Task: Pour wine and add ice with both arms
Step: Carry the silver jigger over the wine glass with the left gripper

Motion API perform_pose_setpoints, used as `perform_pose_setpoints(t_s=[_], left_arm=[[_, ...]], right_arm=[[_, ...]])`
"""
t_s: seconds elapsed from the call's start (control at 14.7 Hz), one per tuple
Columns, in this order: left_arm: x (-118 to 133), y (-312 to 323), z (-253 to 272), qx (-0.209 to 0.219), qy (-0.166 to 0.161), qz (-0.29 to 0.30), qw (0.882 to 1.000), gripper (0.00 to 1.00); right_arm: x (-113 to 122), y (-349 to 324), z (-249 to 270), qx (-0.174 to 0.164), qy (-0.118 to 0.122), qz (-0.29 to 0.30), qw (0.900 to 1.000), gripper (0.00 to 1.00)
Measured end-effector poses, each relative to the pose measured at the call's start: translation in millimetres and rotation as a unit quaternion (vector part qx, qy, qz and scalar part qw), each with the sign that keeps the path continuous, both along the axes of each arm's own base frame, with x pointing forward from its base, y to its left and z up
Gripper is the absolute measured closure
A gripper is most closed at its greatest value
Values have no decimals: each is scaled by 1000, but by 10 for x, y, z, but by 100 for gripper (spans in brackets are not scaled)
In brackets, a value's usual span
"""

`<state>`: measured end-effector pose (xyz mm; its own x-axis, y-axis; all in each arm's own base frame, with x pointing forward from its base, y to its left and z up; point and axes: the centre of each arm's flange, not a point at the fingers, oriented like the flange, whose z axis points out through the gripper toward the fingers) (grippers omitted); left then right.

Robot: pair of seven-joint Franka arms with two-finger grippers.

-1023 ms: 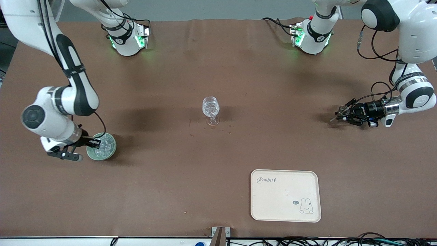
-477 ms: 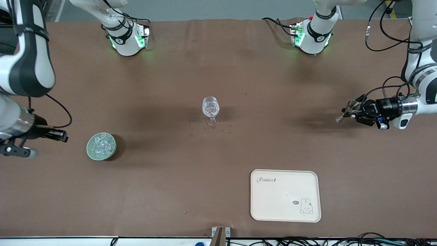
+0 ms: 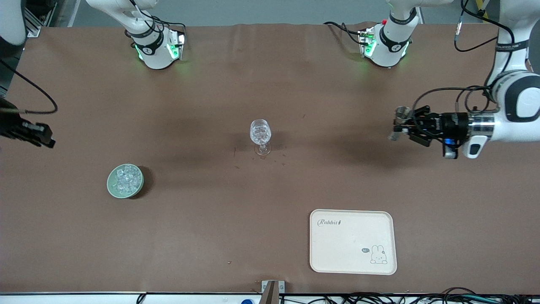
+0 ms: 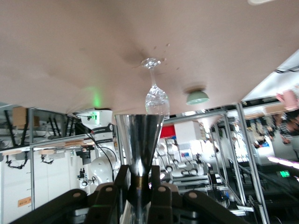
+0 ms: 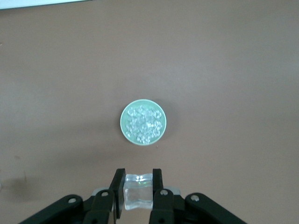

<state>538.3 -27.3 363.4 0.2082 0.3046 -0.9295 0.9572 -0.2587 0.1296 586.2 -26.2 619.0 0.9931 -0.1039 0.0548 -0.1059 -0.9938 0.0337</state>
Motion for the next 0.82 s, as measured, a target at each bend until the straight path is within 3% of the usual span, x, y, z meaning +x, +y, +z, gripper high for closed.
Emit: perform_pose_setpoints(t_s=[0.2, 0.41, 0.82], left_arm=[[7, -781, 77, 35, 24, -16, 999, 77], [-76, -1352, 58, 40, 45, -29, 998, 78], [-228, -2377, -108, 91, 65, 11, 994, 78]], right_arm=[[-244, 0, 287, 1, 2, 9, 1000, 73], [-267, 5, 201, 1, 8, 11, 1000, 73], [-291, 51, 104, 1, 8, 17, 1000, 73]])
